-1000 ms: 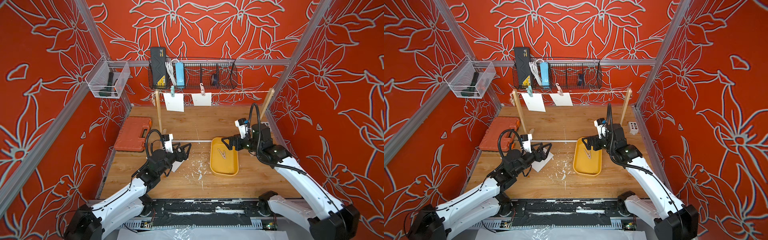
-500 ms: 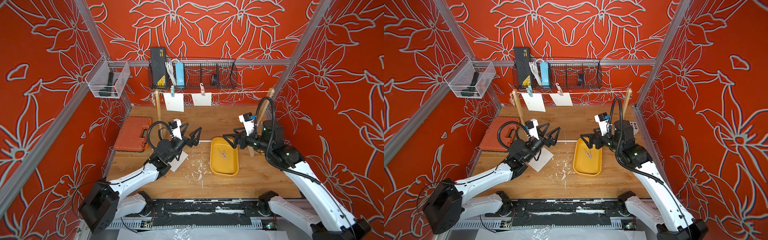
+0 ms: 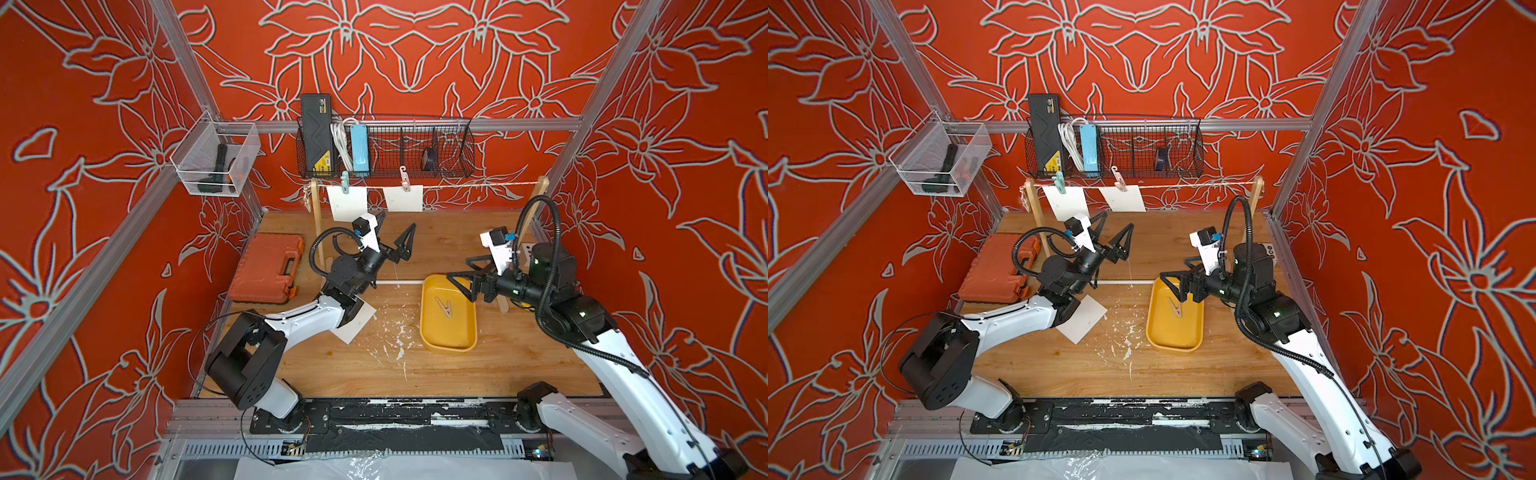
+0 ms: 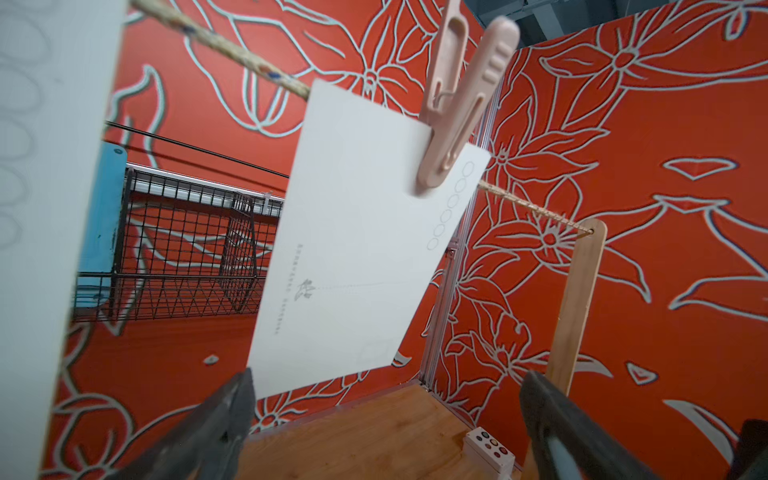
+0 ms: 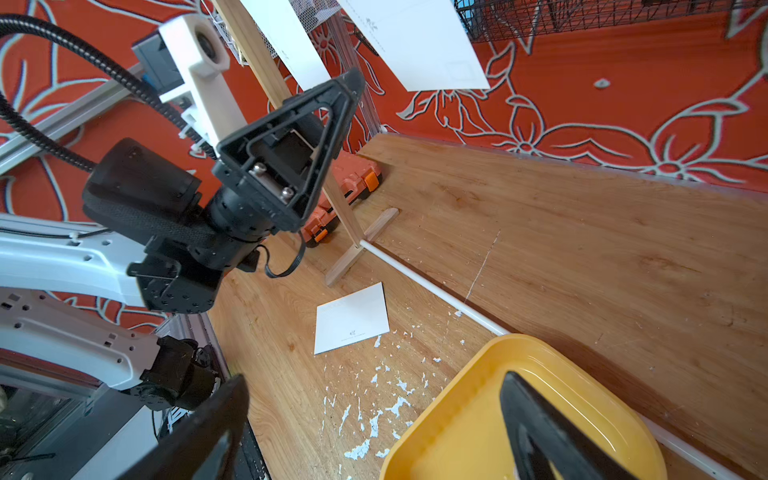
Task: Remove the postcards from the strings
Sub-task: Pinch the postcard on the clothesline, then remove the clamp from the clothesline.
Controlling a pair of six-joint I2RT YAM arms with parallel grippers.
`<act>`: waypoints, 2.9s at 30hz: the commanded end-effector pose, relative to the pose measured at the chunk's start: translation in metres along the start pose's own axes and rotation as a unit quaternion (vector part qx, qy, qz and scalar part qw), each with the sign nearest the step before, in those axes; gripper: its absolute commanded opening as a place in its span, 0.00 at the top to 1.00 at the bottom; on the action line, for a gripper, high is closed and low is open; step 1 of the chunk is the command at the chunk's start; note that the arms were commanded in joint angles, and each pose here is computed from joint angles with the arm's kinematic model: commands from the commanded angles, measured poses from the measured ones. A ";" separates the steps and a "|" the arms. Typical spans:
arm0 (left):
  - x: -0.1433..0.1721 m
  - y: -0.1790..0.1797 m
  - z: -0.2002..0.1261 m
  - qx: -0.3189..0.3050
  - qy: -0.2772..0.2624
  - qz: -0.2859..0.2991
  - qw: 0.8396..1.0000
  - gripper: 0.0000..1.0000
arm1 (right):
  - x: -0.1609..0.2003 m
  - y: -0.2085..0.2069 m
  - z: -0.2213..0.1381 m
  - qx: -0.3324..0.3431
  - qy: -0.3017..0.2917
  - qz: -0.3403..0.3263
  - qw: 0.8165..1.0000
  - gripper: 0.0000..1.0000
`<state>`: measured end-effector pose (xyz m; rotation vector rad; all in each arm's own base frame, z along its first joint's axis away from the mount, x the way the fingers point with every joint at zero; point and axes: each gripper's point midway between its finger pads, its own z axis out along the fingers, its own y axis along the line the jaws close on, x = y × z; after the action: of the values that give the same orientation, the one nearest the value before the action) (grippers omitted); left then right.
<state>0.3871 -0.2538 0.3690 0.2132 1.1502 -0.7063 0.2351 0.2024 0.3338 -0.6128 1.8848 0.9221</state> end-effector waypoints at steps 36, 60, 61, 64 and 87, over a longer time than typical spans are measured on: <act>-0.016 -0.003 0.023 0.096 -0.052 0.015 0.994 0.38 | 0.002 -0.002 0.007 -0.005 -0.006 -0.012 1.000 0.07; -0.027 -0.022 -0.015 0.155 -0.055 -0.015 0.986 0.78 | -0.026 0.003 0.002 -0.001 -0.025 -0.021 0.999 0.08; -0.026 -0.020 -0.015 0.153 -0.052 -0.016 0.987 0.78 | -0.030 0.005 0.003 -0.004 -0.025 -0.023 0.999 0.08; -0.024 -0.016 -0.015 0.145 -0.043 -0.016 0.988 0.85 | -0.049 0.010 0.003 -0.012 -0.034 -0.030 0.999 0.08; -0.039 0.001 0.000 0.125 -0.035 -0.036 0.991 1.00 | -0.200 0.047 0.060 -0.145 -0.038 -0.118 0.982 0.10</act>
<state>0.3877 -0.2436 0.3797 0.3535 1.0690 -0.9058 0.3290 0.2774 0.5118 -0.8558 1.5863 1.0186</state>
